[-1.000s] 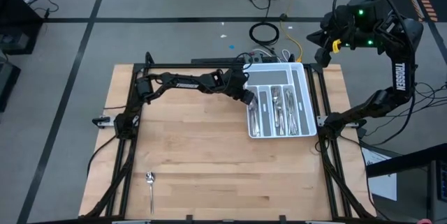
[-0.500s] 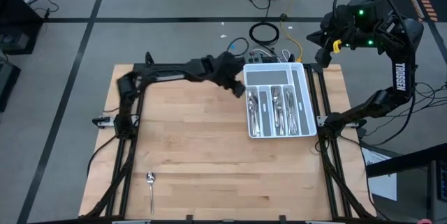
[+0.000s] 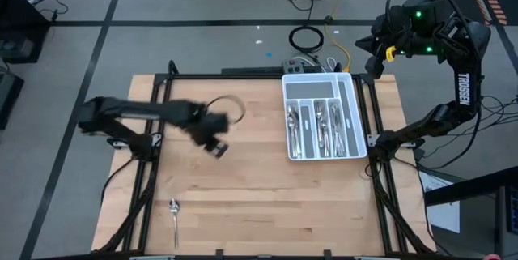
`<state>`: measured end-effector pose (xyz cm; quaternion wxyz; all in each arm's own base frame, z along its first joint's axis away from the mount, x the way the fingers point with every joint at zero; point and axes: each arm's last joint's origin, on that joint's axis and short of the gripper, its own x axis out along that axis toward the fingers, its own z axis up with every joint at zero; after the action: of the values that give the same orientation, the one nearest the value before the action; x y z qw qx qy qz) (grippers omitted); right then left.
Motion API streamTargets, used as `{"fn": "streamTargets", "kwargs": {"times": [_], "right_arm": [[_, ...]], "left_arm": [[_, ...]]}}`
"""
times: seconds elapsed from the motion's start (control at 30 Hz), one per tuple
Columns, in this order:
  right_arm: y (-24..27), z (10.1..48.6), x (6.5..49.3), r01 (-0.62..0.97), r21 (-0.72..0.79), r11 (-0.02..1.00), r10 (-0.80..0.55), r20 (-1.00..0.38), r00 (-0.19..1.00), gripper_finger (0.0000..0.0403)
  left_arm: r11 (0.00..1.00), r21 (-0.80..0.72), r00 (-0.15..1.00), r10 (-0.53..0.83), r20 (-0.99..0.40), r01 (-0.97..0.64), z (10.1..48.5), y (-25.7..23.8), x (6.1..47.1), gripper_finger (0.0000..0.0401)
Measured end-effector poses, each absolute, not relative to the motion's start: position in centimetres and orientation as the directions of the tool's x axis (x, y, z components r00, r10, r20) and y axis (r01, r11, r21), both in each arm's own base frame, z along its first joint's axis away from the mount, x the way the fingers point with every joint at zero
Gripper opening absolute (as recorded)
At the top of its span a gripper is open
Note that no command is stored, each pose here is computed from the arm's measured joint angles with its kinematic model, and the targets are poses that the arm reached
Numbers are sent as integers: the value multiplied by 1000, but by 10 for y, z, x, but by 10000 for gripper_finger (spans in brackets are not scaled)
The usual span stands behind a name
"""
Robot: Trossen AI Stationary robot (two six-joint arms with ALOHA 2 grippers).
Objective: Sort silverware
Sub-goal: Put the silver spoon into the white silverware tray
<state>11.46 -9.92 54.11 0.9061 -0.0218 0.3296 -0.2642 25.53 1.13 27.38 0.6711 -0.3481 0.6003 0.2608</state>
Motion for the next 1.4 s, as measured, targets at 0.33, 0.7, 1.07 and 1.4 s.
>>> {"fn": "streamTargets", "kwargs": {"times": [0.33, 0.7, 1.07, 1.4], "right_arm": [[-100, 541, 115, 453, -227, 862, -493, -587, 643, 0], [-100, 541, 116, 471, -204, 858, -492, -588, 642, 0], [-105, 538, 121, 485, -179, 856, -485, -602, 634, 0], [-113, 534, 130, 485, -169, 858, -474, -623, 622, 0]], "left_arm": [[289, -271, 230, -169, -958, -918, 245, -47, 157, 132], [333, -240, 144, -289, -946, -912, 229, -78, 125, 132], [478, -337, 127, -419, -899, -811, 210, -105, 116, 132], [542, -313, 75, -416, -906, -780, 173, -106, 104, 132]]}}
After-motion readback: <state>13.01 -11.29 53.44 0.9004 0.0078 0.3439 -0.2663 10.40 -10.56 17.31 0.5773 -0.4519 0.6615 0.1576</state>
